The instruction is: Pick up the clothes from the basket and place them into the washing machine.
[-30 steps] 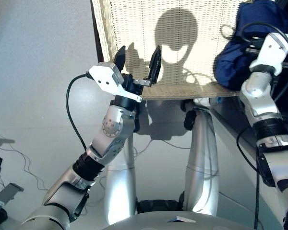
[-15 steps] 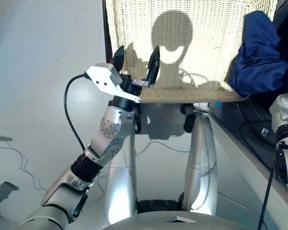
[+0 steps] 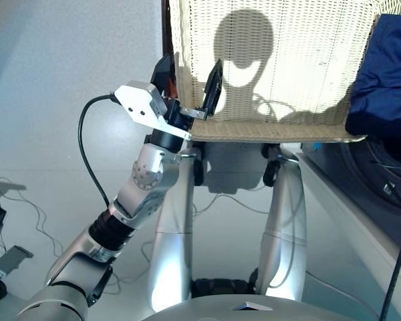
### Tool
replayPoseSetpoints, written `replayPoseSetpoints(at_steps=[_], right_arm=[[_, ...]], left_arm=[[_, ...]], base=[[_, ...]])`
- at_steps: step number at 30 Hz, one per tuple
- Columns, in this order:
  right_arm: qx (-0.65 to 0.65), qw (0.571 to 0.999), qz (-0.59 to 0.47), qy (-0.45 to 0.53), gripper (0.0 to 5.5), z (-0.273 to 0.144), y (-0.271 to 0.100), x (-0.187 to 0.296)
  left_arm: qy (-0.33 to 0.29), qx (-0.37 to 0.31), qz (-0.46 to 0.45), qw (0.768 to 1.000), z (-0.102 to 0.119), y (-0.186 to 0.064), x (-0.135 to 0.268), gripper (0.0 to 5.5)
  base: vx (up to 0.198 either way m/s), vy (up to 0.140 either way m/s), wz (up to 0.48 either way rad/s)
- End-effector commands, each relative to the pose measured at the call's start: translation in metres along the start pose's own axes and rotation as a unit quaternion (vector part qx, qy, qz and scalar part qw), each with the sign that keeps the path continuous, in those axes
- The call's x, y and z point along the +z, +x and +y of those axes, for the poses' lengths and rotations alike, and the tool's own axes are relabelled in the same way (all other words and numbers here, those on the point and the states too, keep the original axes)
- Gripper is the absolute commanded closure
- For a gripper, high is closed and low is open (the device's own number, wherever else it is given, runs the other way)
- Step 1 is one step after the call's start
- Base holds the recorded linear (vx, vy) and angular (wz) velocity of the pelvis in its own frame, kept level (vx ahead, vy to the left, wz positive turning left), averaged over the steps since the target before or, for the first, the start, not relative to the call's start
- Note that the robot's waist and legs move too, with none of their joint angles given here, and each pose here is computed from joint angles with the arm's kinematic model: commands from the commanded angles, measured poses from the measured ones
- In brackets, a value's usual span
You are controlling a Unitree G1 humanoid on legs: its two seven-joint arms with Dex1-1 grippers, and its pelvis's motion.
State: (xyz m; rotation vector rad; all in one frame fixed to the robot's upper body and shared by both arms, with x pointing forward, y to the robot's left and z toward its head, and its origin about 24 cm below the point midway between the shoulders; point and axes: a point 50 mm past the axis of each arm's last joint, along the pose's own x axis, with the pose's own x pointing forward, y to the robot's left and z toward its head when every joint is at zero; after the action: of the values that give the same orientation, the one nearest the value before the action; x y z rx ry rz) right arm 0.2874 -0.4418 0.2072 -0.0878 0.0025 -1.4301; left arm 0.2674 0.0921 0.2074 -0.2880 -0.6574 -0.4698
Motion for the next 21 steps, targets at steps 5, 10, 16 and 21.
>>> replayPoseSetpoints(at_steps=[5,10,16,21], right_arm=[[-0.075,0.985,-0.156,-0.001,0.00,-0.079,0.042,0.078],[0.038,0.982,-0.182,0.035,0.00,-0.023,0.014,0.075],[0.135,0.963,-0.229,0.052,0.00,0.027,-0.028,0.070],[0.218,0.921,-0.317,0.067,0.00,0.056,-0.085,0.065]], left_arm=[[-0.013,-0.029,-0.072,0.997,-0.018,-0.003,0.021,0.00],[-0.023,-0.025,-0.071,0.997,-0.017,-0.004,0.021,0.00],[-0.028,-0.020,-0.073,0.997,-0.017,-0.004,0.021,0.00],[-0.034,-0.007,-0.075,0.997,-0.015,-0.004,0.020,0.00]], base=[[0.000,0.000,0.000],[0.000,0.000,0.000],[0.000,0.000,0.000],[0.000,0.000,0.000]])
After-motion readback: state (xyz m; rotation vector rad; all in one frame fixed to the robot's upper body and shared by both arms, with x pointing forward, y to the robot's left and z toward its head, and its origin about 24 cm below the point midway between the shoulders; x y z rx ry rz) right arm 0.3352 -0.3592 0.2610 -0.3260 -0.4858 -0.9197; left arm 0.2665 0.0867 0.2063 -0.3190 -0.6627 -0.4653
